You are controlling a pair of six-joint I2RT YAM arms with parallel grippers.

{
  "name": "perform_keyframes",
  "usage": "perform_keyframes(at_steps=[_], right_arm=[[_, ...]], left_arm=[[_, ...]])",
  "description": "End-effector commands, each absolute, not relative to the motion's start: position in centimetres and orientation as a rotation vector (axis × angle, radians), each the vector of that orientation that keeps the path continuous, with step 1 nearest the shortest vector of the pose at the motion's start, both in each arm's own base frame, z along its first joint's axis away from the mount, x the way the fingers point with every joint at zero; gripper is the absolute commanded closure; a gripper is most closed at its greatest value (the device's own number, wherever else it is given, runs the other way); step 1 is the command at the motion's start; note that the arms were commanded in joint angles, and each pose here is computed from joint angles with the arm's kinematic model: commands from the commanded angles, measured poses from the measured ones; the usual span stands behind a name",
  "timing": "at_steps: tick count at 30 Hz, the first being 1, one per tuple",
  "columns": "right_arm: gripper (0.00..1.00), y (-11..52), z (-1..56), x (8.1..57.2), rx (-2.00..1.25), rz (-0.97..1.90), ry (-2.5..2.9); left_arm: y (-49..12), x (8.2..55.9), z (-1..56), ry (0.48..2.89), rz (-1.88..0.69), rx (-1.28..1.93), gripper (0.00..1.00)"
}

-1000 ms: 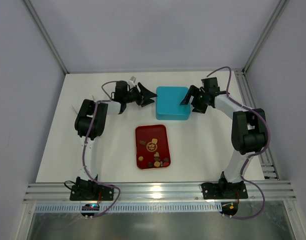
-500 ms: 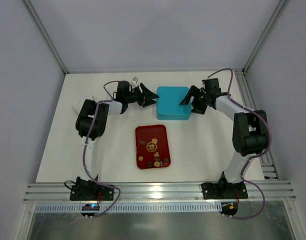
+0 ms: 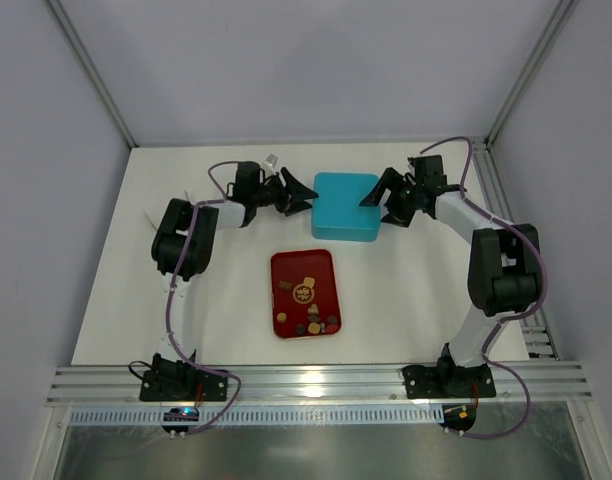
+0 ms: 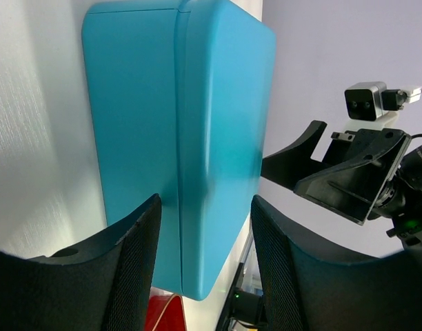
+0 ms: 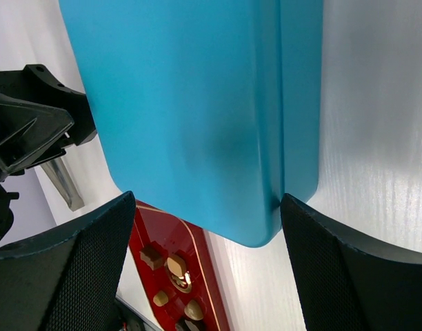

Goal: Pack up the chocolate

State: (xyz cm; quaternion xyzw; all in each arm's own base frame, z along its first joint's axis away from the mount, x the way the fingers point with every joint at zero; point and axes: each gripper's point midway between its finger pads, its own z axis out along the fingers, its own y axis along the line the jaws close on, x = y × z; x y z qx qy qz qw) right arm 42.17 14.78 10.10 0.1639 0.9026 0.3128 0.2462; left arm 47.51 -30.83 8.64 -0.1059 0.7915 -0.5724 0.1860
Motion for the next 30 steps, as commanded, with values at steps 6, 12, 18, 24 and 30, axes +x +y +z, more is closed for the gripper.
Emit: perform_keyframes(at_steps=[6,12,18,24,30], right_arm=[[0.14,15.8,14.3,43.4,0.392,0.955,2.347],[0.14,15.6,13.6,43.8,0.395,0.935,2.367],[0.14,14.6,12.6,44.7,0.390,0.834,2.403],[0.14,14.0,11.1,46.0,0.391,0.770,2.429],[0.14,13.9,8.8,46.9,0.402,0.739,2.463]], left_arm=[[-31.6,47.7,12.8,2.158,-1.624,-0.195,0.46],[-31.6,47.6,12.4,2.178,-1.610,-0.188,0.46],[-31.2,47.6,11.3,2.241,-1.527,-0.194,0.46],[-30.9,47.7,10.0,2.308,-1.433,-0.232,0.46],[-30.7,47.3,8.7,2.369,-1.340,-0.271,0.47]])
